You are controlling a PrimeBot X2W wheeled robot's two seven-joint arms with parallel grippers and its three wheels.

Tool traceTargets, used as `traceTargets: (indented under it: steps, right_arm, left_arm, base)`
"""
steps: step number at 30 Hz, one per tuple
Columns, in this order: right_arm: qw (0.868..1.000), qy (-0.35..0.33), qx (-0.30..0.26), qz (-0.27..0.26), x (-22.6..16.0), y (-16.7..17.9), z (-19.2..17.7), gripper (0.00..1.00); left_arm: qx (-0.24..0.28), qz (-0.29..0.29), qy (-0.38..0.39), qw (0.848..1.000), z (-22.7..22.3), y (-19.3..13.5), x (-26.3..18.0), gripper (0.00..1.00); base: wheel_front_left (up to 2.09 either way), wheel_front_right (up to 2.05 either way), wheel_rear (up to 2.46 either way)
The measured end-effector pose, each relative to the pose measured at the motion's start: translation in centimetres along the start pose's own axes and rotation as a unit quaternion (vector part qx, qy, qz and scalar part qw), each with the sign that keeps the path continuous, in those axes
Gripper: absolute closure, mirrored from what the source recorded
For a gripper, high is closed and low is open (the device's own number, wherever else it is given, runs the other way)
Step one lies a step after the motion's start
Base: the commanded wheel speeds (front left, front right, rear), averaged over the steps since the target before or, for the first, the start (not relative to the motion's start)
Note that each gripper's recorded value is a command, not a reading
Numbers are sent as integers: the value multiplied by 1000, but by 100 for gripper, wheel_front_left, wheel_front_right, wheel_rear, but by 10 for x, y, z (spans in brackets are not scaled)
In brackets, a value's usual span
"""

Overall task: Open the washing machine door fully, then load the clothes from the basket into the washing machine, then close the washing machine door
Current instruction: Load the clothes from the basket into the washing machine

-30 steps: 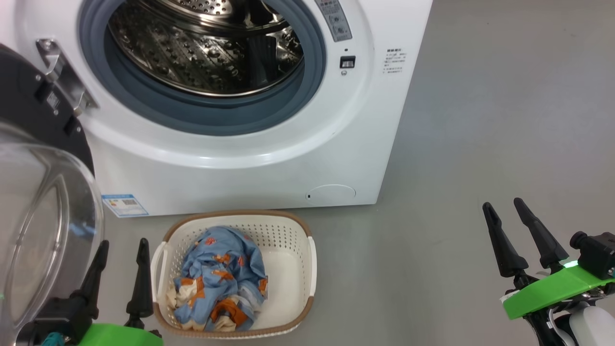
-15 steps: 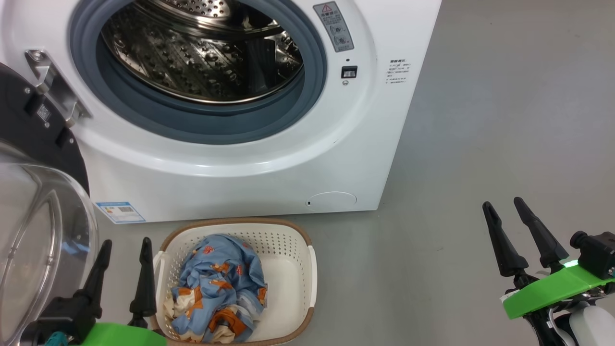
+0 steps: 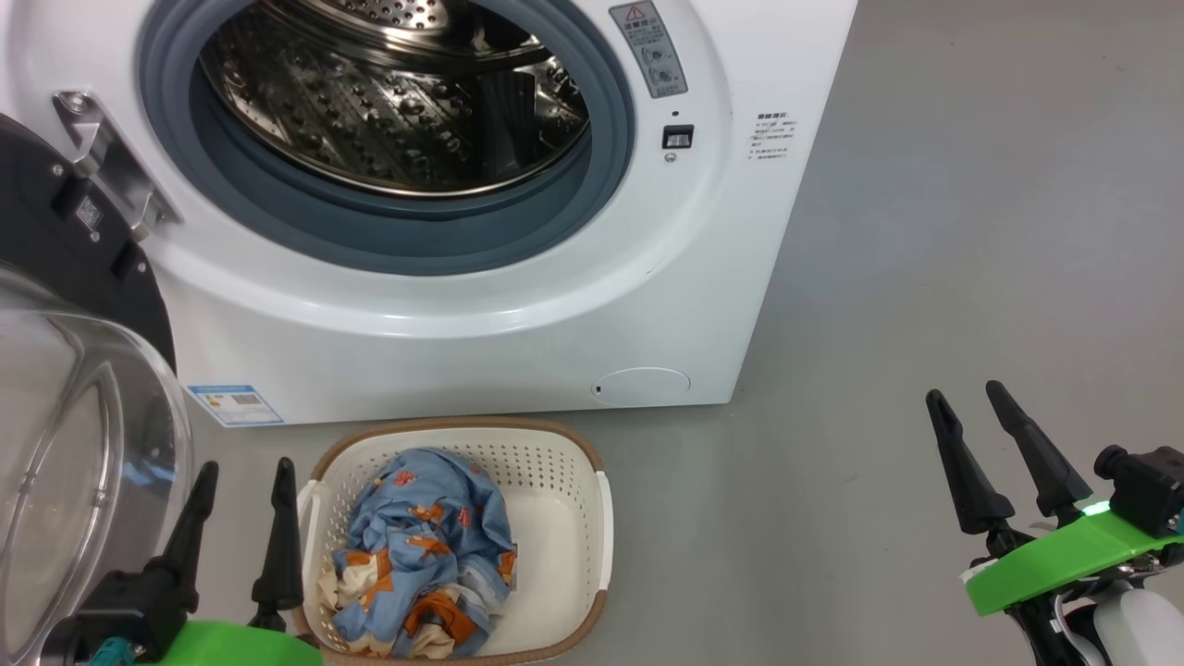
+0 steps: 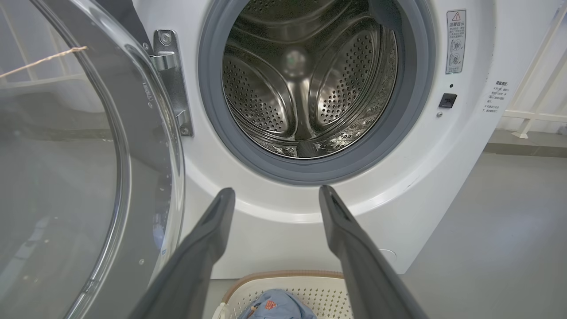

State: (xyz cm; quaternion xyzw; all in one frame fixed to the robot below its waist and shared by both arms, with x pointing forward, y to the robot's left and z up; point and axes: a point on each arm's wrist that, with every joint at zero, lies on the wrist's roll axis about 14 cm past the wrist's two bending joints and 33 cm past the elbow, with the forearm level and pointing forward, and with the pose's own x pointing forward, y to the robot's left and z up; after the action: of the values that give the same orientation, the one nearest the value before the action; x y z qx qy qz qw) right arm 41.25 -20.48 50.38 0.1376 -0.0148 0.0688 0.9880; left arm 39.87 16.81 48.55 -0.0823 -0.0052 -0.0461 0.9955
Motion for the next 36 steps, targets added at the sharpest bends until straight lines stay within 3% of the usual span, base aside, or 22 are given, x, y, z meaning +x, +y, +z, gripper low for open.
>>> traceTargets:
  steps: [36]
  right_arm:
    - [999, 32, 11, -17, 20, -13, -30, 0]
  left_arm:
    - [10, -19, 38, 999, -35, -7, 36, 0]
  base:
    - [0, 0, 0]
